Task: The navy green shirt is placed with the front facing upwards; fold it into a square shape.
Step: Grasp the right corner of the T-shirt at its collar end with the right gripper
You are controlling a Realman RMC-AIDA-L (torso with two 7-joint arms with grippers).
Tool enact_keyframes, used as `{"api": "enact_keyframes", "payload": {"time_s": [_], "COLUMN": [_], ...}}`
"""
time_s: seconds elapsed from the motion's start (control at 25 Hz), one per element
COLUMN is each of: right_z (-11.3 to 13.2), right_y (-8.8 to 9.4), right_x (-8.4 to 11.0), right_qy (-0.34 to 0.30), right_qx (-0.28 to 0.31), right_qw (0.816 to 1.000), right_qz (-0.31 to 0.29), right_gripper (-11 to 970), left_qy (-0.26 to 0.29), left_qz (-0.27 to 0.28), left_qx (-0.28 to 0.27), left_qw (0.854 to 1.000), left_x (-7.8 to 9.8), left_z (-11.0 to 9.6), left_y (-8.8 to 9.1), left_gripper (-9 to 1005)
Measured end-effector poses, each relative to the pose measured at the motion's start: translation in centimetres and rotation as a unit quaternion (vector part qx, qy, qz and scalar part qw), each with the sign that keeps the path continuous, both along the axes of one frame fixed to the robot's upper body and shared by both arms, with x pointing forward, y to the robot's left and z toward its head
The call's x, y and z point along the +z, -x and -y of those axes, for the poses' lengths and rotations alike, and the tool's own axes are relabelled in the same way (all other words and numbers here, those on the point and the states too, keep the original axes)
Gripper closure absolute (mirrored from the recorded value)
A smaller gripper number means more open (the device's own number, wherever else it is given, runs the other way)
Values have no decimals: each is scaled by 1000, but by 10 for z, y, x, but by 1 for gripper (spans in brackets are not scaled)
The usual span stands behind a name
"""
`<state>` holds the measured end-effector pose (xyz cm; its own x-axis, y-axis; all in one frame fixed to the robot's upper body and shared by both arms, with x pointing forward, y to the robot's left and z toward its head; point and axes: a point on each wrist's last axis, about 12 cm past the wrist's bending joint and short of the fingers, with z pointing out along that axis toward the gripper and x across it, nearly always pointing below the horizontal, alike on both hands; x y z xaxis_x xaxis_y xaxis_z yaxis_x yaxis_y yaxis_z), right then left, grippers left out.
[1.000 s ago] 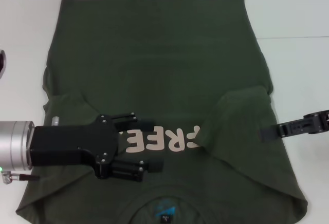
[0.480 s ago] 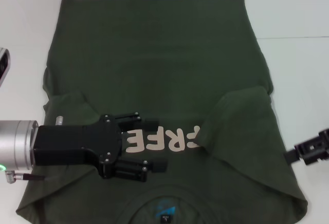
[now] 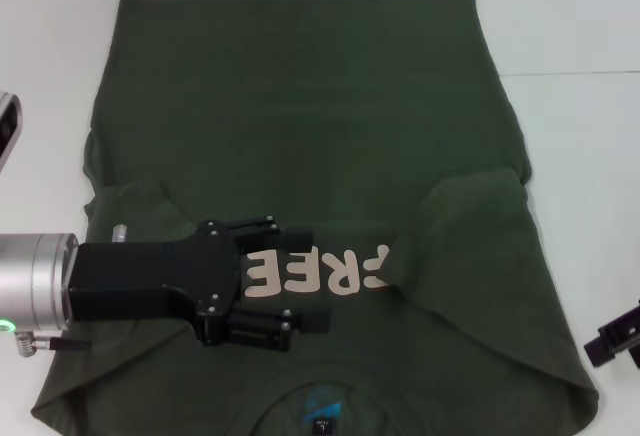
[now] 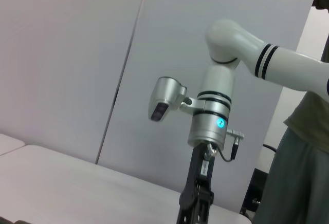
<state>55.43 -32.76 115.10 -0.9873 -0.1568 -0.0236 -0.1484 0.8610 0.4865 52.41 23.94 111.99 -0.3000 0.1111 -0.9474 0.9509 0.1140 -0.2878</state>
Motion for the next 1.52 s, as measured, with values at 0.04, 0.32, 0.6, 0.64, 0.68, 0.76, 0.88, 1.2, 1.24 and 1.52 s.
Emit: {"api": "enact_keyframes", "payload": {"time_s": [0.04,0.32,0.6,0.64,0.68,0.76,0.88,1.2,1.24,1.52], "right_z": [0,-5,-7,-7,-7,-8,-8,-4,-4,-2], "right_y": [1,6,8,8,8,8,9,9,9,10], "right_x": [-2,-22,-36,-36,-37,-40,-43,-46,-46,-48], "right_qy": [-2,-13,-18,-18,-18,-18,-19,-14,-14,-12], "right_qx": [-1,-13,-23,-23,-25,-26,-26,-34,-35,-39], "right_qw": [1000,999,999,999,999,998,998,998,998,998], "right_qz": [-6,-32,-44,-44,-44,-45,-47,-41,-41,-39], "right_gripper": [174,170,181,181,182,183,191,251,259,259], "left_qy": [2,4,4,4,4,4,5,5,5,5], "left_qz": [0,-2,-3,-3,-3,-4,-5,-4,-4,-4], "left_qx": [-1,-3,-2,-1,-1,-1,-1,-1,-1,-2], "left_qw": [1000,1000,1000,1000,1000,1000,1000,1000,1000,1000], "left_x": [0,-1,-1,-1,-1,-2,-2,-2,-2,-2], "left_z": [1,2,2,2,2,2,2,2,2,2], "left_y": [0,0,0,0,0,0,0,0,0,0], "left_gripper": [48,49,49,49,50,51,53,57,58,62]}}
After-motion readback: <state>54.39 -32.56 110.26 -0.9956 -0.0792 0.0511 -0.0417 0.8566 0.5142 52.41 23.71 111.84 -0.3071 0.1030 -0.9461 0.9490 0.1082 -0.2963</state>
